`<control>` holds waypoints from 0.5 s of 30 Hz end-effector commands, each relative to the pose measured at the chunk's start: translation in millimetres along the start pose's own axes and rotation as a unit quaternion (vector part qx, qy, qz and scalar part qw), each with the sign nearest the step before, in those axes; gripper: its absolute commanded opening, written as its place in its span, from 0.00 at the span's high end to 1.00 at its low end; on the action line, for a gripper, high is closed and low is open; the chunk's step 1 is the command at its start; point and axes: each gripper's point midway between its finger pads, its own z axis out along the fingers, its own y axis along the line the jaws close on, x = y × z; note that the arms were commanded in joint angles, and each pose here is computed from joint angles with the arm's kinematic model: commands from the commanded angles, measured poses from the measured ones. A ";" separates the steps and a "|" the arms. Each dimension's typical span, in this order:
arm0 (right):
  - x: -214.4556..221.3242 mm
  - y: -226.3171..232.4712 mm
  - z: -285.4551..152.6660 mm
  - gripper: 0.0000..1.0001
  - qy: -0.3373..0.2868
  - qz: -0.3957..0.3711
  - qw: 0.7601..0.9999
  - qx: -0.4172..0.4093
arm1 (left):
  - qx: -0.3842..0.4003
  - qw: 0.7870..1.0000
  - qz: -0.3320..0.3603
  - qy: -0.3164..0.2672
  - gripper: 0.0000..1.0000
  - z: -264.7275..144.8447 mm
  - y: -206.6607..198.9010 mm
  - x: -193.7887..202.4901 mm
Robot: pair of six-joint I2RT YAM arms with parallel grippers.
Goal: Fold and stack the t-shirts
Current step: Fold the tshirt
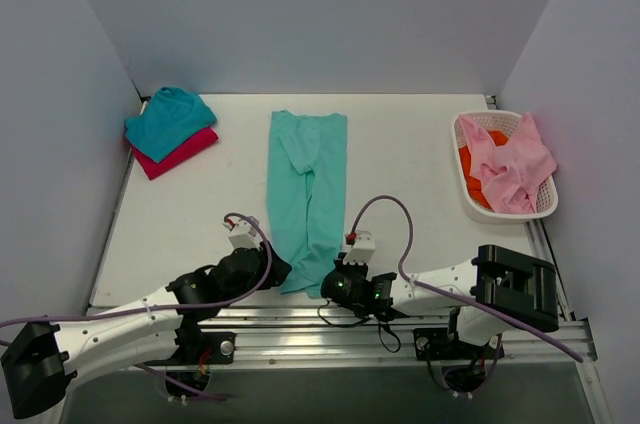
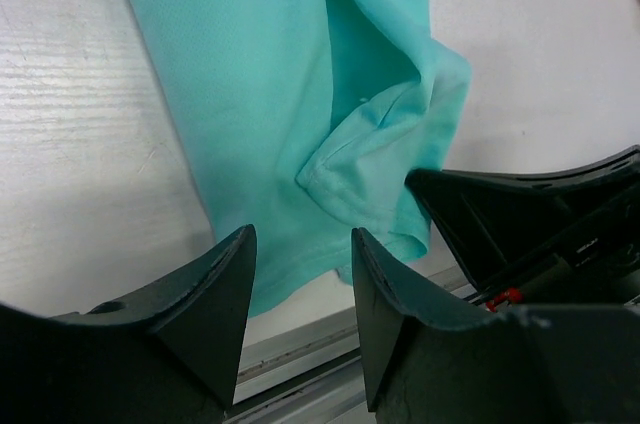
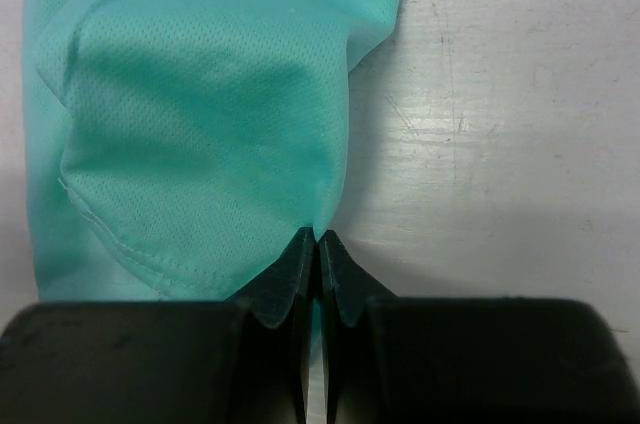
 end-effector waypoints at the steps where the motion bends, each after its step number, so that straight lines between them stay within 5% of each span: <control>1: -8.6 -2.2 -0.6 1.00 -0.014 0.007 1.000 0.002 | 0.006 0.999 0.019 0.030 0.48 -4.7 -3.0 8.4; 15: -15.9 -10.5 -4.5 1.00 -0.021 0.012 1.000 0.009 | -0.042 0.995 0.038 0.079 0.48 22.0 15.8 39.5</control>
